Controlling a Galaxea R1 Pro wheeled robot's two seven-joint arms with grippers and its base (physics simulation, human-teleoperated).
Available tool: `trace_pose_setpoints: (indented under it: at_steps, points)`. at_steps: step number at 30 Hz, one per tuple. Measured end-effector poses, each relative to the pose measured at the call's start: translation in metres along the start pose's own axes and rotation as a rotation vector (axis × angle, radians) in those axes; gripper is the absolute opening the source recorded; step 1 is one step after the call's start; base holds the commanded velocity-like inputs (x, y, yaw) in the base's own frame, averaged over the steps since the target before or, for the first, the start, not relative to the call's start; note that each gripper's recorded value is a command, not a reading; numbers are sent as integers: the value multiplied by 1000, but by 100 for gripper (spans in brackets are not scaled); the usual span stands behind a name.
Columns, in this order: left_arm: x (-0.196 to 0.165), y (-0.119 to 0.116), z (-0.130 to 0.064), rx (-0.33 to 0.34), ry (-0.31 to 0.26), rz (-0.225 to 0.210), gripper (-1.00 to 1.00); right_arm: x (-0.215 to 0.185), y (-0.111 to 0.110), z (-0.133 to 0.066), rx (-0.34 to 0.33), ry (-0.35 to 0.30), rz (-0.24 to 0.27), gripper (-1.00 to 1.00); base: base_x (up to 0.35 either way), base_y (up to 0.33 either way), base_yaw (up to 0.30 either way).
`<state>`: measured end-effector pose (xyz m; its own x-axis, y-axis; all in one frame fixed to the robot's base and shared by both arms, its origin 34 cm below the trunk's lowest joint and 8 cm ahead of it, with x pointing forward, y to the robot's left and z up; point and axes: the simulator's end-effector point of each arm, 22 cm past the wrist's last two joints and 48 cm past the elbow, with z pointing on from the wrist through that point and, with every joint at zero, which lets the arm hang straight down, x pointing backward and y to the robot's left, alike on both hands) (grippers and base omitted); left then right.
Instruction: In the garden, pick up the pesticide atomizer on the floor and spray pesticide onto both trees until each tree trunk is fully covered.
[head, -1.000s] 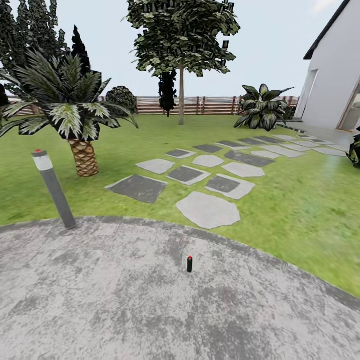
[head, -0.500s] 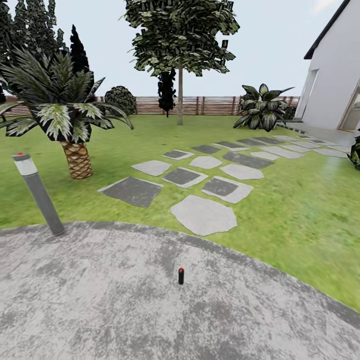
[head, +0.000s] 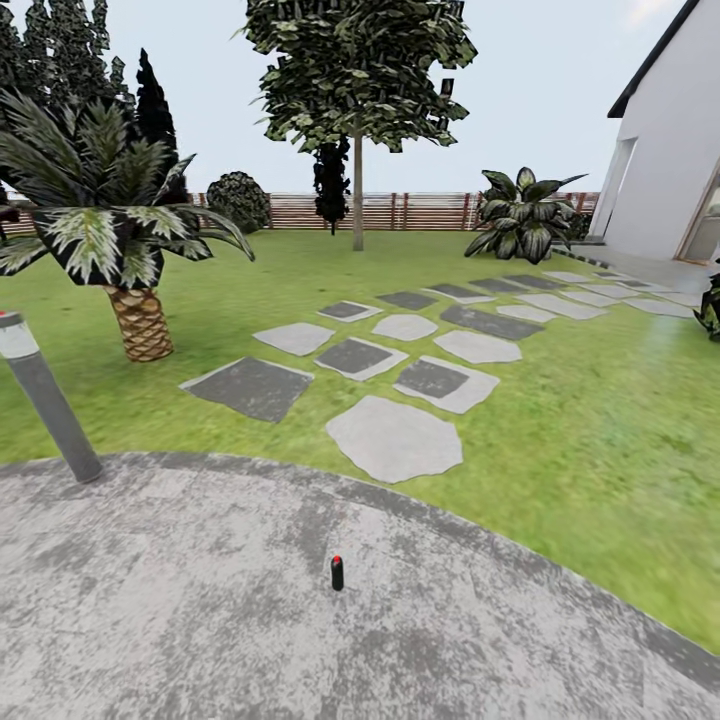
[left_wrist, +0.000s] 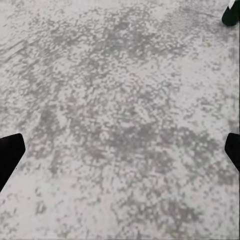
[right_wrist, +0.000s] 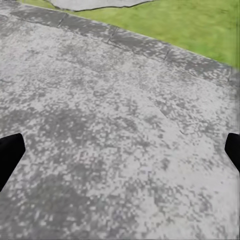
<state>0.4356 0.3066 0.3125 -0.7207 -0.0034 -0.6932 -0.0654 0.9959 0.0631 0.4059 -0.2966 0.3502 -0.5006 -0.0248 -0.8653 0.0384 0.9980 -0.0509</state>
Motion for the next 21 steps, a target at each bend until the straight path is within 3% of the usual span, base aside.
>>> trace_pose_setpoints:
  at_steps: [21]
  points:
    - [0, 0, 0, 0, 0, 0, 100, 0, 0, 0, 0, 0, 0, 100, 155, -252, 5]
